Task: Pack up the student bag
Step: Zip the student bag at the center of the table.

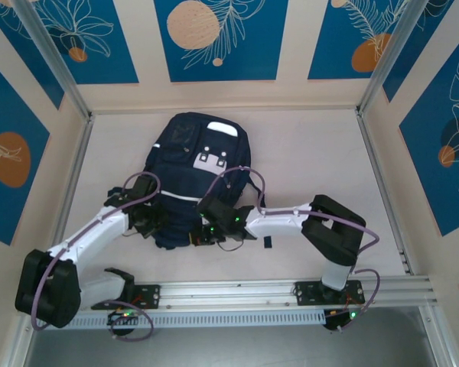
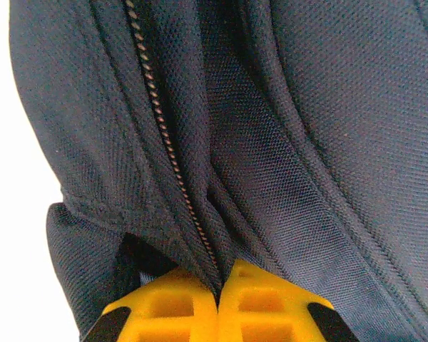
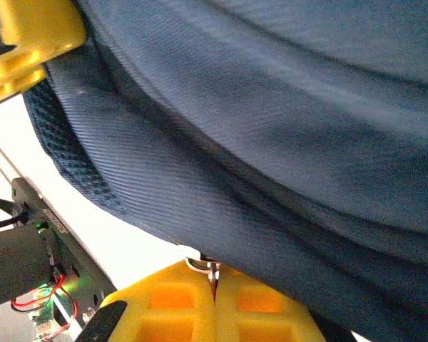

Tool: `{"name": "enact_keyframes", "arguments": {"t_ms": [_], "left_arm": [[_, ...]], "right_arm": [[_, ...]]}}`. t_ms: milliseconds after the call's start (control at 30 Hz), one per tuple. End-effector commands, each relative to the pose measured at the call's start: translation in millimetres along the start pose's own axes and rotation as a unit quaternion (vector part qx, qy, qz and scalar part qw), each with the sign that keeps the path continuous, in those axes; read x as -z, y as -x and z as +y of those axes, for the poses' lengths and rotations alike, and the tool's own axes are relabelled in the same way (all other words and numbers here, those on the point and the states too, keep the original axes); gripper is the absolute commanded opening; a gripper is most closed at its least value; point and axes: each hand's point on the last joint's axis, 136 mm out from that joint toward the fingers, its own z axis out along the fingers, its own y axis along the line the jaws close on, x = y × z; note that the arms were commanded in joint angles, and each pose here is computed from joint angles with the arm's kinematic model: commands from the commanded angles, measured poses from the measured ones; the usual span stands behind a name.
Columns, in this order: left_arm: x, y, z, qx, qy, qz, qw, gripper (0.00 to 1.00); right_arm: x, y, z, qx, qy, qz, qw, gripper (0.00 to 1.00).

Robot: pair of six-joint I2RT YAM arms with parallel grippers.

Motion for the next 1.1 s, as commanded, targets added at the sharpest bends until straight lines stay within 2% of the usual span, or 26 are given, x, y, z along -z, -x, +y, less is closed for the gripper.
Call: {"name": "enact_keyframes", "arguments": {"t_ms": [0, 100, 233, 367, 467, 900, 933, 1067], "left_arm": [[18, 26, 0, -0.003, 0.009, -0.063, 0.998, 0.0], [23, 26, -1, -0.004, 0.004, -0.065, 0.998, 0.0], [30, 23, -4, -0.009, -0.011, -0.062, 0.998, 0.0], [37, 20, -5, -0.014, -0.021, -0.061, 0.998, 0.0], [41, 18, -7, -0.018, -0.029, -0.06, 0.998, 0.0], [48, 19, -7, -0.085, -0.02, -0.061, 0.994, 0.0], [47, 20, -7, -0.09, -0.015, -0.059, 0.994, 0.02], [44, 29, -22, -0.125, -0.02, -0.046, 0.991, 0.26]], "right_arm": [[10, -30, -68, -0.026, -0.101, 0.038, 0.994, 0.0], [19, -21, -74, -0.015, -0.099, 0.005, 0.995, 0.0], [31, -4, -74, 0.039, -0.082, -0.068, 0.994, 0.0], [46, 14, -66, 0.097, -0.048, -0.155, 0.982, 0.0], [56, 22, -61, 0.125, -0.033, -0.195, 0.972, 0.0], [56, 13, -71, 0.134, -0.04, -0.16, 0.977, 0.0], [54, 11, -68, 0.136, -0.035, -0.153, 0.978, 0.0], [46, 2, -54, 0.138, -0.027, -0.127, 0.982, 0.0]]}}
